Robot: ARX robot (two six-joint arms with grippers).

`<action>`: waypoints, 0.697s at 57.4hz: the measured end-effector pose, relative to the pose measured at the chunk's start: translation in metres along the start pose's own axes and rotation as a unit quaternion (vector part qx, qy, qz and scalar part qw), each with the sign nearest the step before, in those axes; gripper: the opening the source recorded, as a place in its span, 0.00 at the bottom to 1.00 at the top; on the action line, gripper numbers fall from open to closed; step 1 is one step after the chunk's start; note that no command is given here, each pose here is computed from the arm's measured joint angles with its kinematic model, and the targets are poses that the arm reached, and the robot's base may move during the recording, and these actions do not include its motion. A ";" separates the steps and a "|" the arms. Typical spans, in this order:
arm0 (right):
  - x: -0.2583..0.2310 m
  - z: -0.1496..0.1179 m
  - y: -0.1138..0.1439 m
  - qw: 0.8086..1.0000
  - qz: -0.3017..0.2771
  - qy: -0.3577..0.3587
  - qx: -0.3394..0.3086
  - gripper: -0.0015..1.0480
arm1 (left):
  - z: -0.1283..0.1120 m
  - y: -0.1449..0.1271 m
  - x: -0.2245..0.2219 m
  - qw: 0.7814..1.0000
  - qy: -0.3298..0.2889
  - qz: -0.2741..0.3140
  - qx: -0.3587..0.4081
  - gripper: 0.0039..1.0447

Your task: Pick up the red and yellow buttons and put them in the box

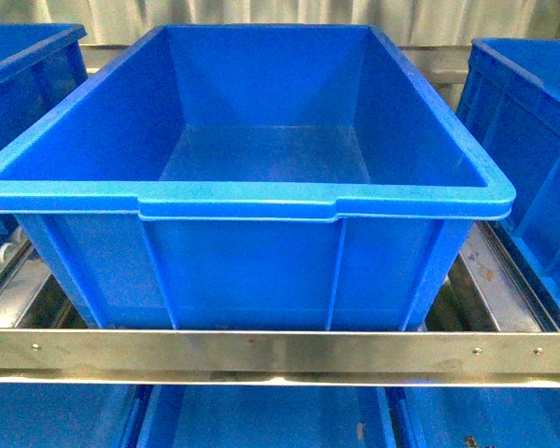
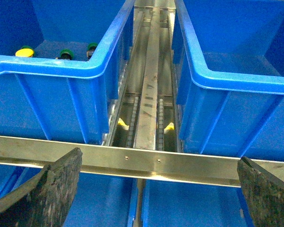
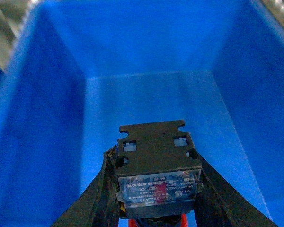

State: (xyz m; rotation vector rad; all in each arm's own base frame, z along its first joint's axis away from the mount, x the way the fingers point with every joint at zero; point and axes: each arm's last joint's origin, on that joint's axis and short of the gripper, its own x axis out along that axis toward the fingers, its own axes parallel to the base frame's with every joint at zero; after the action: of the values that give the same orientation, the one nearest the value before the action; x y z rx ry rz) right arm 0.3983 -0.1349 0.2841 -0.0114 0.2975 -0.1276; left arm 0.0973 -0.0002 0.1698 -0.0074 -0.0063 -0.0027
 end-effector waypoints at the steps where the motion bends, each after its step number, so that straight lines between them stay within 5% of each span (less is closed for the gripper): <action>1: 0.003 -0.001 -0.001 1.000 -0.001 0.004 -0.001 0.31 | 0.000 0.000 0.000 1.000 0.000 0.000 0.000 0.93; 9: 0.031 -0.021 -0.015 0.998 -0.001 0.054 -0.018 0.31 | 0.000 0.000 0.000 1.000 0.000 0.000 0.000 0.93; 21: 0.051 -0.035 -0.024 0.997 0.000 0.071 -0.023 0.60 | 0.000 0.000 0.000 1.000 0.000 0.000 0.000 0.93; 35: 0.035 -0.012 -0.021 1.000 0.025 0.017 -0.007 0.95 | 0.000 0.000 0.000 1.000 0.000 0.000 0.000 0.93; 40: 0.017 0.001 -0.017 0.999 0.046 -0.001 0.002 0.94 | 0.000 0.000 0.000 1.000 0.000 0.000 0.000 0.93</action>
State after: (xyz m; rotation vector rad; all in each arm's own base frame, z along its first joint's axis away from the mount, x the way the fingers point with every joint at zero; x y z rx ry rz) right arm 0.4124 -0.1536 0.2805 0.0062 0.2946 -0.0373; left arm 0.0973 -0.0002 0.1698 -0.0074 -0.0063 -0.0027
